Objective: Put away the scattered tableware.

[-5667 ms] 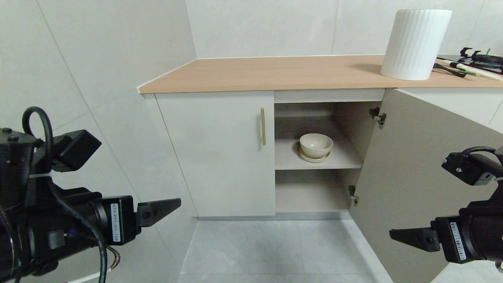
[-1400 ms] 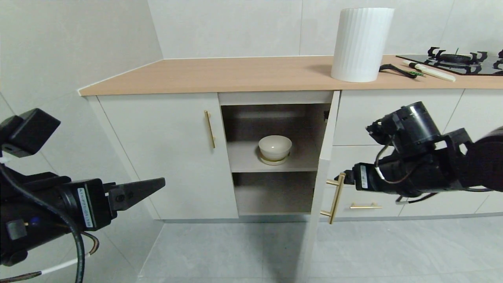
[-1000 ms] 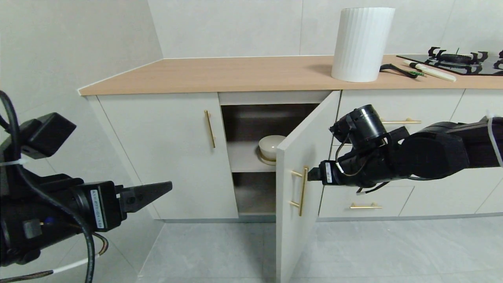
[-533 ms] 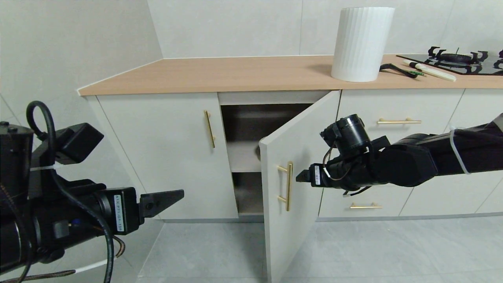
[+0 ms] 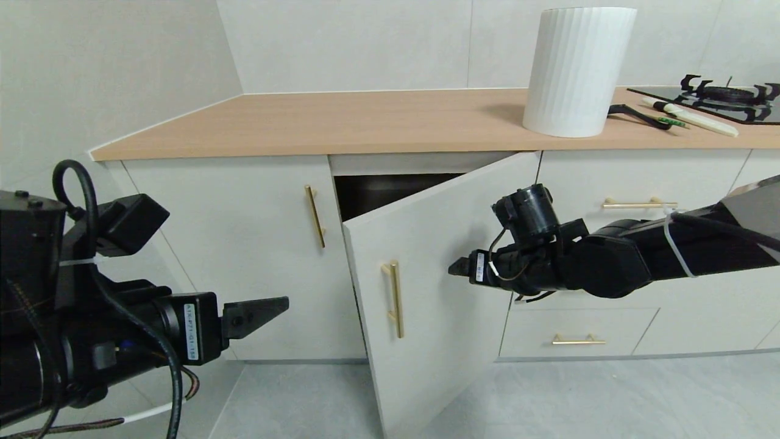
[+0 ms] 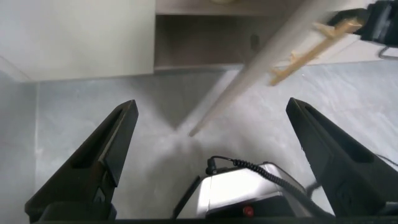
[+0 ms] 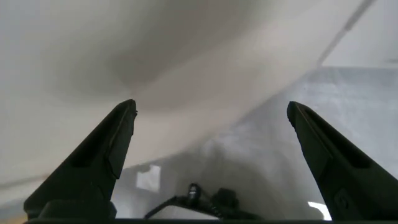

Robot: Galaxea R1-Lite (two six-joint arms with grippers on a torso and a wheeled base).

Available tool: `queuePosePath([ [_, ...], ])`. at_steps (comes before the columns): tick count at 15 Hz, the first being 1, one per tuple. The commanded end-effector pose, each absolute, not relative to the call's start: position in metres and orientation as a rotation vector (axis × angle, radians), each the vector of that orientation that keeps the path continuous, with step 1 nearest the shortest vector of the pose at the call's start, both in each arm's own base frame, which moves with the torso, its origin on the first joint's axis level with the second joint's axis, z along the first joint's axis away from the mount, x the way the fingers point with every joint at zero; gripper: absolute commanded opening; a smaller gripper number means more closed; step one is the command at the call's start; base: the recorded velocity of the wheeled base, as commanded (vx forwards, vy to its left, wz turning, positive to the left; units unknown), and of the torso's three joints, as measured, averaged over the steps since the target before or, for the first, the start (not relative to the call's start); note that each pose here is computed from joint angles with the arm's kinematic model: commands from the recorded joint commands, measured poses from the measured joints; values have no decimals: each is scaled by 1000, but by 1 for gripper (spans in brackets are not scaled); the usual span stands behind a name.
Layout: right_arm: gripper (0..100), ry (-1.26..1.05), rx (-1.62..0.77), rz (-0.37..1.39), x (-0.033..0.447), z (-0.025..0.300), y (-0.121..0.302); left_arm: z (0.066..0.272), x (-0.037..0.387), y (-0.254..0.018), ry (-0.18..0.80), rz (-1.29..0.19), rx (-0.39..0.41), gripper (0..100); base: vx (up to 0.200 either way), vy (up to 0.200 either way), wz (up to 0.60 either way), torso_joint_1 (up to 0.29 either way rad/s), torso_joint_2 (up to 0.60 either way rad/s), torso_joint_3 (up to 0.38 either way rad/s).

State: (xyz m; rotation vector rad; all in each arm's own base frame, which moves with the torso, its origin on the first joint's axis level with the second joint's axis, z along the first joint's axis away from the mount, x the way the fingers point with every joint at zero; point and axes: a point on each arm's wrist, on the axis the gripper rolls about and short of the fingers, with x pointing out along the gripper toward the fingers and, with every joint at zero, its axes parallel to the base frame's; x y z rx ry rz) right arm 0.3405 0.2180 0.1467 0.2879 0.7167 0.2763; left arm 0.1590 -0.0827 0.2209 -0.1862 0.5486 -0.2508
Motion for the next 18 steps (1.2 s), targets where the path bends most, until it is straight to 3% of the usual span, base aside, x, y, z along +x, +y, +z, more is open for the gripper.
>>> queuePosePath([
  [1,100,717,305,288,339,145,225,220,161,-83,553,-247,-186,100,200,0,0,2,2,-2],
  [9,100,699,509,272,349,148,251,220,160,-83,551,-245,-187,100,0,0,0,0,0,0],
  [18,100,564,602,54,388,136,259,218,159,-82,554,-240,-183,100,0,0,0,0,0,0],
])
